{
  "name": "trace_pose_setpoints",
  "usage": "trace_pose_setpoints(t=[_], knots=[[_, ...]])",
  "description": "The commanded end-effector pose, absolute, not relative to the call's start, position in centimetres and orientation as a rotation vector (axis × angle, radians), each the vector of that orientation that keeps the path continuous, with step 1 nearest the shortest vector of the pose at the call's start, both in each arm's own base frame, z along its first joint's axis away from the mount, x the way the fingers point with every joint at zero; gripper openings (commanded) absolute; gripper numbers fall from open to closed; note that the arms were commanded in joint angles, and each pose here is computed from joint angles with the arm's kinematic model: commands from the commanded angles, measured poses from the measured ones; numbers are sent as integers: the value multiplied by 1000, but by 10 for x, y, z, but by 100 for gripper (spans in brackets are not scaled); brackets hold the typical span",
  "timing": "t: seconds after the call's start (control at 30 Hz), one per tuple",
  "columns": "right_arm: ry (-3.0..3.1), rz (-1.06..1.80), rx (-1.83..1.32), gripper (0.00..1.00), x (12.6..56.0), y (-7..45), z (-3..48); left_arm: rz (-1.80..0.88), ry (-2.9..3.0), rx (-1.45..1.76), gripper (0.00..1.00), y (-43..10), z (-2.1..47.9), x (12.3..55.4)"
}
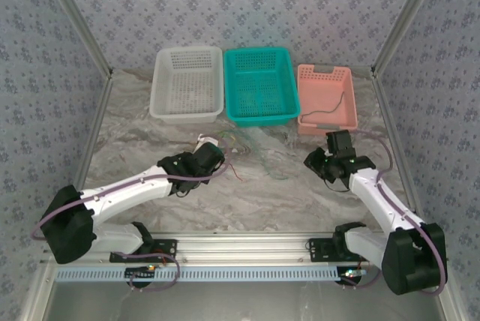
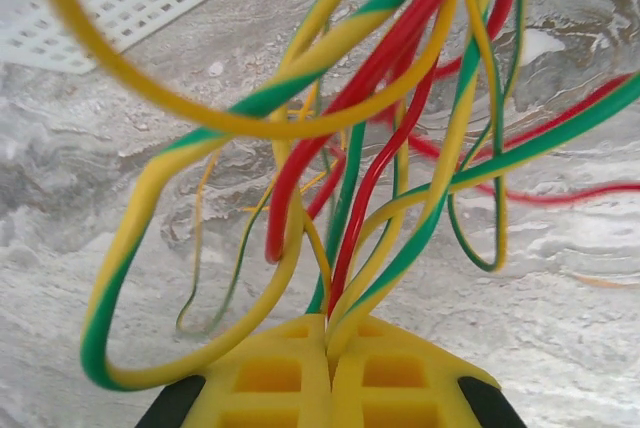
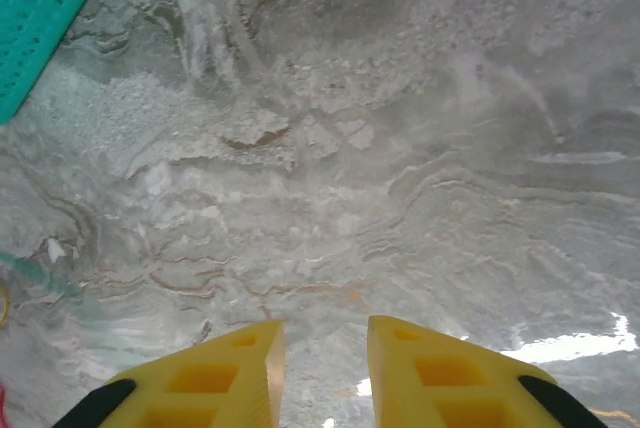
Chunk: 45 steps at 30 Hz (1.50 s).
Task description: Untangle the cables
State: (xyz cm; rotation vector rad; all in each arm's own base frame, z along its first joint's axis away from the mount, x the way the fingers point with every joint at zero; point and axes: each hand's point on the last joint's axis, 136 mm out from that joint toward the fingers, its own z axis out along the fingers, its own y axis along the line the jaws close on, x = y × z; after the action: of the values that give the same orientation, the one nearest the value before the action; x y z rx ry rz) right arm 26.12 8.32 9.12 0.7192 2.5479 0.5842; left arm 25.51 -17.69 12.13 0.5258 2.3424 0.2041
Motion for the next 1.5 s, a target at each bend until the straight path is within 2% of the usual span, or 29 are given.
trace_pose_setpoints(t=[0.0,0.07,0.17,0.33,0.5,0.77,1.1,1.47], knots=[[2413,604,571,36,271,92,130,273,2277,572,0,-177,143,265],[2352,549,514,41,270,90,152,287,2272,568,0,-177,145,267],[2299,507,390,41,269,95,179,268,2261,573,0,-181,148,266],[2232,595,-68,42,280,157,207,242,2222,604,0,-187,158,262],[2217,596,-413,53,297,208,194,162,2183,611,0,-187,178,255],[2261,595,-707,59,332,271,162,29,2166,627,0,-189,194,241],[2265,673,-783,59,348,318,139,-2,2175,620,0,-189,195,238],[2246,826,-797,60,315,330,114,-49,2199,550,0,-181,203,242]])
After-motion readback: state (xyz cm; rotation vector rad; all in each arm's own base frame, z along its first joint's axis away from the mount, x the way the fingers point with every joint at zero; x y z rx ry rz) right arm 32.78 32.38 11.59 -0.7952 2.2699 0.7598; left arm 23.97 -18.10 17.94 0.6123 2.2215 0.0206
